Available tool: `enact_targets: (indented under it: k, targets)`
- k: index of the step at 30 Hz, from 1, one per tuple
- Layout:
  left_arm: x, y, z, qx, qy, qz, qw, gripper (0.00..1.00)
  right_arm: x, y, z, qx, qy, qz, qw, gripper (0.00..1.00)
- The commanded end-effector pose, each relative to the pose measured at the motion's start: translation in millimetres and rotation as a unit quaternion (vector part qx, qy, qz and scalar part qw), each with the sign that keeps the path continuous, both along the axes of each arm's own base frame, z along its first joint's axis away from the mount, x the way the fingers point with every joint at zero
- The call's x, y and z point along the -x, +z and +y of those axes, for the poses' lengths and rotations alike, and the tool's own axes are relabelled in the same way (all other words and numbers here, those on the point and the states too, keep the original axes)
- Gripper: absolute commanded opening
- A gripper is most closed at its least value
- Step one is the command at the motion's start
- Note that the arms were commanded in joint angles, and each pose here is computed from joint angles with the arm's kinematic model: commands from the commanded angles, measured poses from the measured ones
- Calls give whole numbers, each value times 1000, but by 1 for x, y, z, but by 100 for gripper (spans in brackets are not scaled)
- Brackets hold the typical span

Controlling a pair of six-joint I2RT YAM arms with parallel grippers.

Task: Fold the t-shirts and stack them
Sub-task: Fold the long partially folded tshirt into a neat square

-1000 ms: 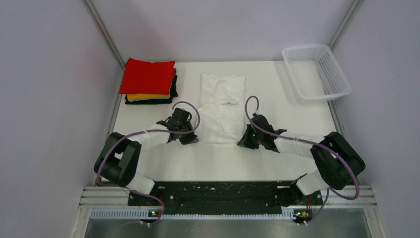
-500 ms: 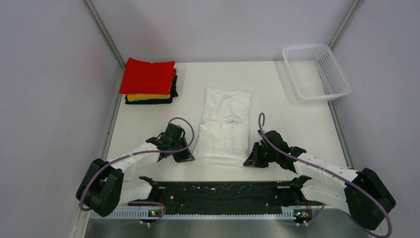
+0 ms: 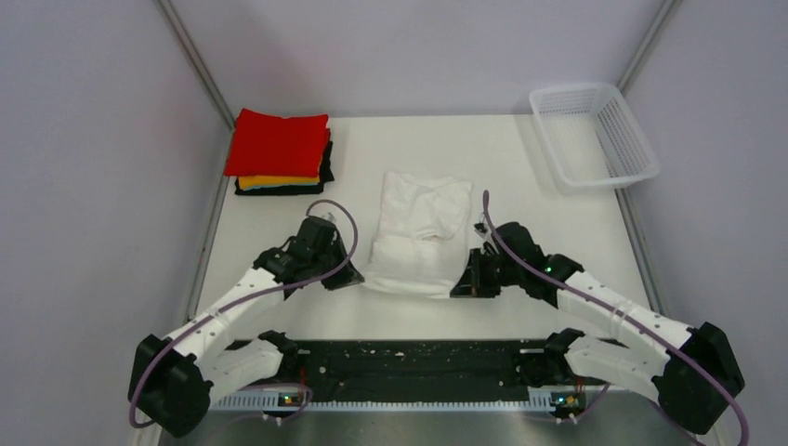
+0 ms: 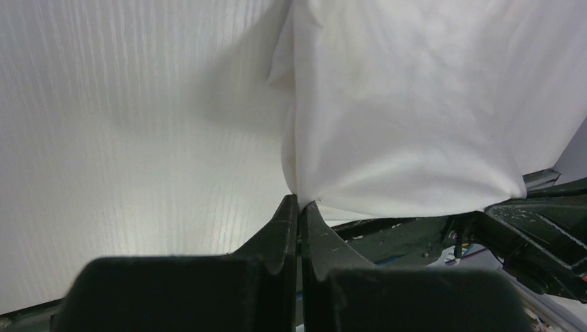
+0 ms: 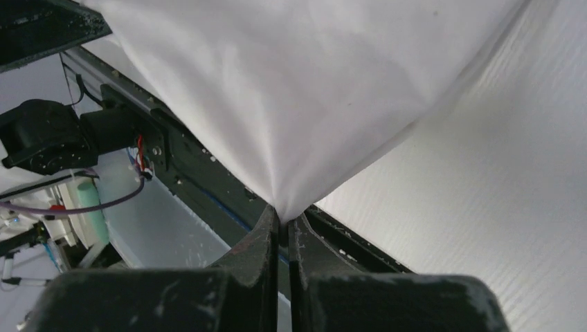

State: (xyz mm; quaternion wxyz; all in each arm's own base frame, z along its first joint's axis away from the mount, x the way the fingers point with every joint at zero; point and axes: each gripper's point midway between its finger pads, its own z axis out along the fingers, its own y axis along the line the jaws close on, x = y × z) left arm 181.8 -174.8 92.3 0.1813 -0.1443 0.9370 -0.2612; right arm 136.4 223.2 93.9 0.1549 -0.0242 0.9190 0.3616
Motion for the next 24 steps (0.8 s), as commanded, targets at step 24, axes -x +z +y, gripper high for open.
enact_targets:
  k: [24]
  targets:
    - [-233, 102, -19, -81, 54, -187, 977, 0, -226, 100, -33, -48, -42, -201, 978, 0]
